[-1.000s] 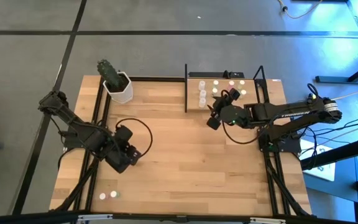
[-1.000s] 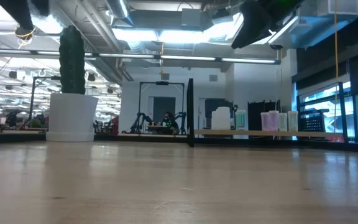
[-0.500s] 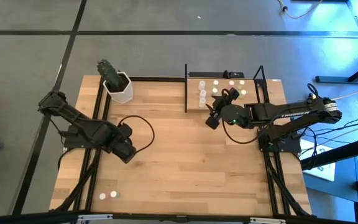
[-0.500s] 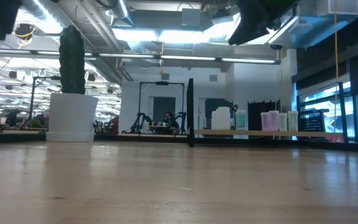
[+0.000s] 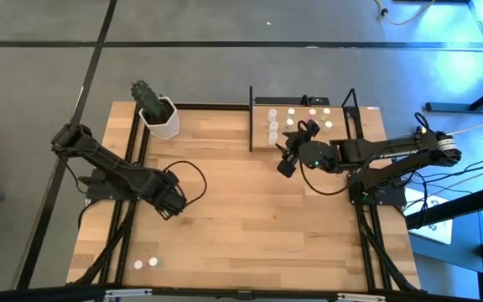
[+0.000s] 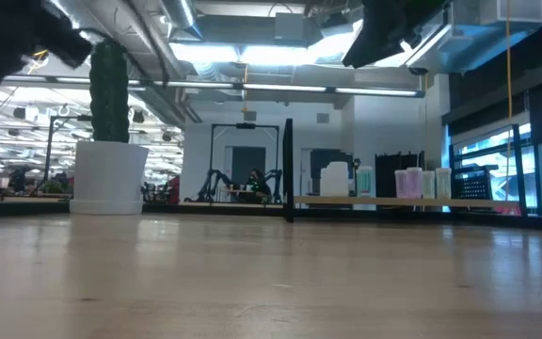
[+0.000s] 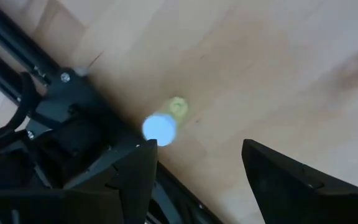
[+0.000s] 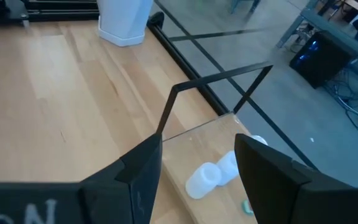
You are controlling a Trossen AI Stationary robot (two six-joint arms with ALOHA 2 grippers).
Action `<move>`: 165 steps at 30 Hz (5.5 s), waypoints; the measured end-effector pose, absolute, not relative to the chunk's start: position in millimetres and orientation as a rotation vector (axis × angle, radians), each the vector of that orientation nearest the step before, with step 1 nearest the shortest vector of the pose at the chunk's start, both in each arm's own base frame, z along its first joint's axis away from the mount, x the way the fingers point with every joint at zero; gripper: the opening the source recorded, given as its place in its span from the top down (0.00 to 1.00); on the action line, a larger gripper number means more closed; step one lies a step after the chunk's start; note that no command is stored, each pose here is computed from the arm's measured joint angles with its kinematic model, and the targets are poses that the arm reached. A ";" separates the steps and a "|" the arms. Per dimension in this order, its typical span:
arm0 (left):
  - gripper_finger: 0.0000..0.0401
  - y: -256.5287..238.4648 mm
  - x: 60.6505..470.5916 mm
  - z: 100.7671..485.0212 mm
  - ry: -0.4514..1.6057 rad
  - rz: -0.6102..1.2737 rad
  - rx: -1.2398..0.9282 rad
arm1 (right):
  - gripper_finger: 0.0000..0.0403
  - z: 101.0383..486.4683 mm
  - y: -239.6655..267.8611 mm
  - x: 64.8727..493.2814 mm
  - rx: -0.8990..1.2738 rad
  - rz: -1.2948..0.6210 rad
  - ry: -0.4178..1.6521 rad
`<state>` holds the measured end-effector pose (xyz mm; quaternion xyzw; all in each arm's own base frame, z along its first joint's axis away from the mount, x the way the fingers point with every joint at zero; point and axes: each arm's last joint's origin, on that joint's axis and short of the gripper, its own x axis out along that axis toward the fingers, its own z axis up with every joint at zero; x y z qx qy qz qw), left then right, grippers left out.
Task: Pick and place medicine bottles onto shelf by color
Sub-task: Put the yellow pill bottle on the shelf aligned with the other yellow pill bottles
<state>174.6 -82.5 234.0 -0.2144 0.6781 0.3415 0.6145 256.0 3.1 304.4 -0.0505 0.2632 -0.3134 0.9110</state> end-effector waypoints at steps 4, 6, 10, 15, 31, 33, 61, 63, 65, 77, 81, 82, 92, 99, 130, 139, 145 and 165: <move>0.43 -79.8 168.4 220.0 1.592 0.819 -0.470 | 0.49 304.4 2.9 256.0 -0.104 -0.648 0.542; 0.43 -78.6 165.8 215.8 1.605 0.833 -0.458 | 0.49 304.4 2.9 256.0 -0.104 -0.649 0.542; 0.43 -77.5 163.5 211.6 1.615 0.844 -0.448 | 0.49 304.4 2.9 256.0 -0.105 -0.649 0.542; 0.43 -76.9 162.3 204.8 1.613 0.843 -0.450 | 0.49 304.4 2.9 256.0 -0.106 -0.649 0.543; 0.43 -72.9 155.0 183.2 1.582 0.924 -0.486 | 0.49 304.4 2.9 255.9 -0.107 -0.649 0.544; 0.43 -72.3 153.8 180.2 1.580 0.933 -0.490 | 0.49 304.4 2.9 256.0 -0.107 -0.648 0.544; 0.43 -71.7 150.5 162.0 1.572 0.913 -0.550 | 0.49 304.2 2.9 256.0 -0.104 -0.647 0.544; 0.44 -71.8 150.7 162.0 1.571 0.909 -0.550 | 0.49 304.2 2.9 256.0 -0.104 -0.647 0.544; 0.46 -72.0 151.1 161.9 1.572 0.898 -0.547 | 0.49 304.2 2.9 256.0 -0.104 -0.647 0.544; 0.74 -72.9 152.9 161.4 1.566 0.870 -0.549 | 0.49 304.2 2.9 256.0 -0.106 -0.646 0.545; 0.78 -75.0 157.3 163.8 1.544 0.845 -0.572 | 0.49 304.1 4.5 256.1 -0.106 -0.635 0.546; 0.78 -76.0 159.4 166.2 1.536 0.837 -0.580 | 0.49 304.1 5.5 256.1 -0.106 -0.627 0.546; 0.77 -88.6 189.7 210.6 1.400 0.705 -0.654 | 0.49 303.9 24.2 254.2 -0.120 -0.514 0.556; 0.77 -80.3 217.3 256.4 1.216 0.615 -0.631 | 0.49 317.4 36.8 237.7 -0.048 -0.285 0.538; 0.77 -2.3 391.1 246.4 1.215 0.242 -0.203 | 0.49 313.7 42.9 199.3 0.069 0.157 0.800; 0.77 5.2 409.8 214.5 1.285 0.199 -0.201 | 0.49 312.2 41.0 198.1 0.044 0.102 0.815; 0.77 3.3 417.3 189.1 1.339 0.201 -0.195 | 0.49 311.4 37.4 197.5 -0.004 -0.007 0.813; 0.77 3.7 423.1 177.4 1.332 0.209 -0.201 | 0.49 312.0 37.4 198.2 -0.004 -0.012 0.803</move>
